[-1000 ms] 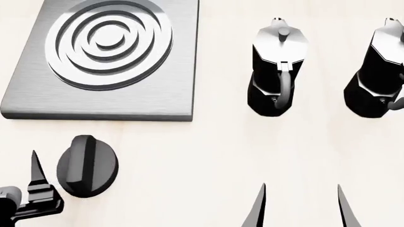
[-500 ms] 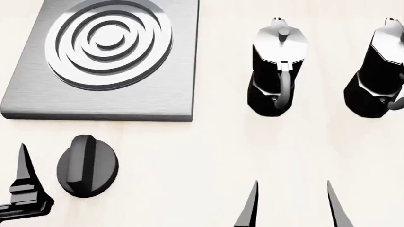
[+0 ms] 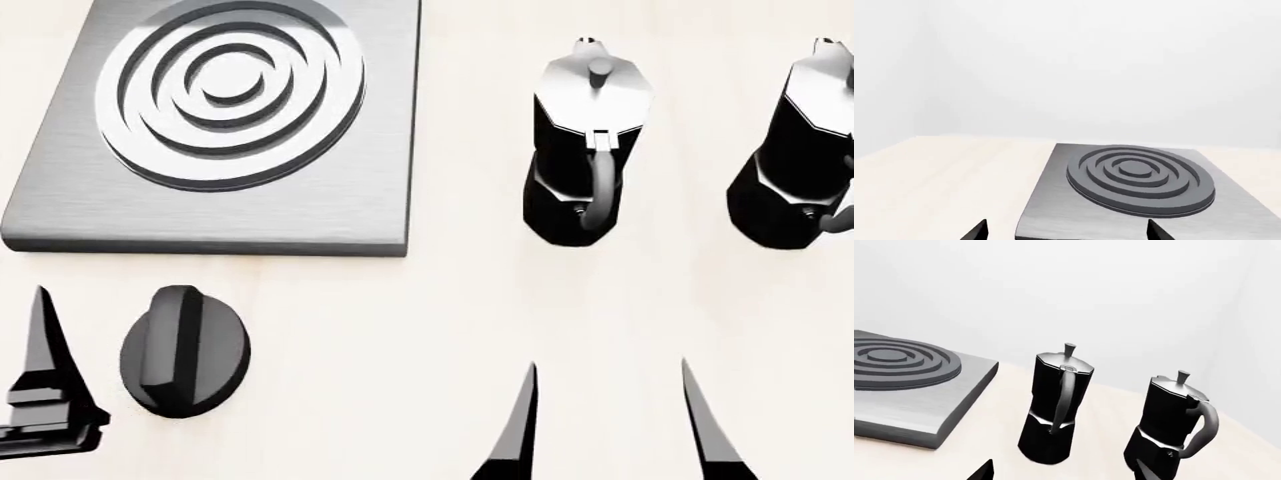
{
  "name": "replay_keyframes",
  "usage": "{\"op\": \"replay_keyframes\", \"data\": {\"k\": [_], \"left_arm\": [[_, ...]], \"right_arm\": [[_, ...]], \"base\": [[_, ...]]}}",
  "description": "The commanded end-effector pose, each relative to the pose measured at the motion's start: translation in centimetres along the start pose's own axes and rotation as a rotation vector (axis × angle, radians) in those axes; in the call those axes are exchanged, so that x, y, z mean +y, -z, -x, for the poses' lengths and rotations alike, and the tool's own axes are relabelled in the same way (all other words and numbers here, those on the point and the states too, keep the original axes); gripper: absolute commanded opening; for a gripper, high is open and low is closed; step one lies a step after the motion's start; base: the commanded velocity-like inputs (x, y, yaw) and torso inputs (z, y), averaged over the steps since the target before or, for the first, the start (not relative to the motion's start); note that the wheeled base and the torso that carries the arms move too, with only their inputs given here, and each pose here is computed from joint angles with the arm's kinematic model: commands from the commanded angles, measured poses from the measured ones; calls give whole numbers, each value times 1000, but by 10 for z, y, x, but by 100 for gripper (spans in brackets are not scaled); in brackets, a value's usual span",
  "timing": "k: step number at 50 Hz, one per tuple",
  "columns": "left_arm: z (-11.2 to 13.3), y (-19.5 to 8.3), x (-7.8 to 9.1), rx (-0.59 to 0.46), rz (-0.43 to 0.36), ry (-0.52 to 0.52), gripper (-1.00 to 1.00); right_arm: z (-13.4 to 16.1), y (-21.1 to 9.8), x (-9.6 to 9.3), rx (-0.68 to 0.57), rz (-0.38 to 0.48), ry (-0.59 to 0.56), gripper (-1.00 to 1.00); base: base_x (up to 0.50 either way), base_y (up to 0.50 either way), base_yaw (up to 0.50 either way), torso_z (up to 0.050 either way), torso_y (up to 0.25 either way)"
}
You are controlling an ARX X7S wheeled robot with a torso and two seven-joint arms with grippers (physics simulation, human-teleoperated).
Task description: Turn off the stove.
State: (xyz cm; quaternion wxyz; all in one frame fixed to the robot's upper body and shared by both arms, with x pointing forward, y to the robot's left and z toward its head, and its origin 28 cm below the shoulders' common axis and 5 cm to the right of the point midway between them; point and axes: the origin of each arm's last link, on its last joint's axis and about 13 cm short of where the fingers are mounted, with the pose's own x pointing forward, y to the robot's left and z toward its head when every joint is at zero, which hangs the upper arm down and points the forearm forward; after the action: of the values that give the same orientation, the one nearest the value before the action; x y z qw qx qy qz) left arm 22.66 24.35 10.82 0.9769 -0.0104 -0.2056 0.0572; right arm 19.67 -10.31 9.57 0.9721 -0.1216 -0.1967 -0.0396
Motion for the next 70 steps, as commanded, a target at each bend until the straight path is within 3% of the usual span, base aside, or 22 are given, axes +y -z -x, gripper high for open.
{"op": "replay_keyframes", "data": {"k": [1, 23, 70], "left_arm": [[0, -9, 1, -32, 14, 30, 100], [2, -30, -1, -75, 39, 39, 100], [3, -60, 3, -155, 86, 45, 100]], "right_arm": [[-6, -11, -3, -34, 14, 6, 100], [-14, -39, -9, -109, -1, 7, 100], [-19, -66, -13, -210, 9, 0, 100]], "base": [[0, 0, 0, 0, 0], [0, 0, 0, 0, 0], [0, 0, 0, 0, 0]]}}
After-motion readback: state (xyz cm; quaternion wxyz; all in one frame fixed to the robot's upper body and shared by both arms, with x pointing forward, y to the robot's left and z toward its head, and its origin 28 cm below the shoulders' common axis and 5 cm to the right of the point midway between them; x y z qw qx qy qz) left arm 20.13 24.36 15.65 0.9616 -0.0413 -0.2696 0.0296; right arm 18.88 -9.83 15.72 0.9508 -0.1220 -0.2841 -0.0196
